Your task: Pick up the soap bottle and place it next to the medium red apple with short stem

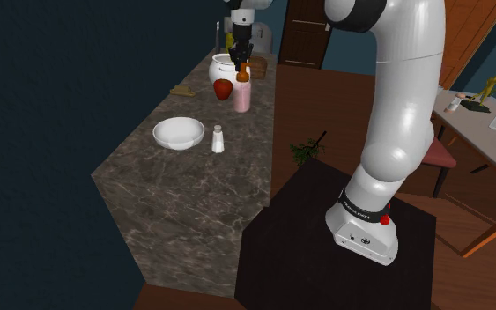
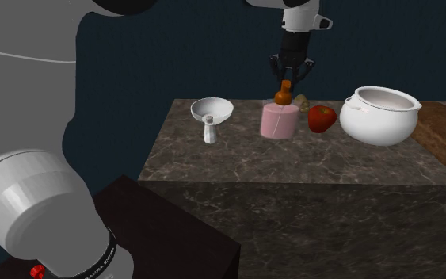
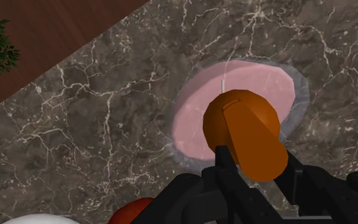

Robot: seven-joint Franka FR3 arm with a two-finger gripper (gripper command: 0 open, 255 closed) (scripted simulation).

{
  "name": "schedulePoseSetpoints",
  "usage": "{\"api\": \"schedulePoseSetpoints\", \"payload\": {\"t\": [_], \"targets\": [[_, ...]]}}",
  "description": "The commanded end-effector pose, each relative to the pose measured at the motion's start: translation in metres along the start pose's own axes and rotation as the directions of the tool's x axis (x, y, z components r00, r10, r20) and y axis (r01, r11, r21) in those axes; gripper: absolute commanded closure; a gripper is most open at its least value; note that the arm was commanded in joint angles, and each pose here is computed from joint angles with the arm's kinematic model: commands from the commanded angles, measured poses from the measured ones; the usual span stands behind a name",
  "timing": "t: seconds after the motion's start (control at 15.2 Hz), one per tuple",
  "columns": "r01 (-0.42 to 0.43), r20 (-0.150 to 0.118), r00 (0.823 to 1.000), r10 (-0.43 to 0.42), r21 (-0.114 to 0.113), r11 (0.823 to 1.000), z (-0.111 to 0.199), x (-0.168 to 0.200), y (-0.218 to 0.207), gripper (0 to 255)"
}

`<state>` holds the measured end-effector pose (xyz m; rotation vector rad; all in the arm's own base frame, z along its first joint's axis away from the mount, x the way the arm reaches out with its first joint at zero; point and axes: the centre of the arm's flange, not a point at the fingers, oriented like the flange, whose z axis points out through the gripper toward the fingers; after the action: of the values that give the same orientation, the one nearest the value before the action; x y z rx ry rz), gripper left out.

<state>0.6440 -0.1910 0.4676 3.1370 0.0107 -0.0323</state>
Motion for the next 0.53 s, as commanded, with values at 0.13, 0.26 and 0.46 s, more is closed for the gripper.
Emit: {"api": "schedulePoseSetpoints", "payload": {"t": [0.13, 0.26, 0.46], "targets": [[0.000, -0.001, 1.000, 0.000, 0.000, 1.000, 0.020, 0.000, 0.000, 255], [0.000, -0.001, 1.000, 0.000, 0.000, 1.000, 0.031, 0.000, 0.000, 255], [0.000, -0.001, 1.000, 0.000, 0.000, 1.000, 0.047, 0.001, 0.000, 255]]}}
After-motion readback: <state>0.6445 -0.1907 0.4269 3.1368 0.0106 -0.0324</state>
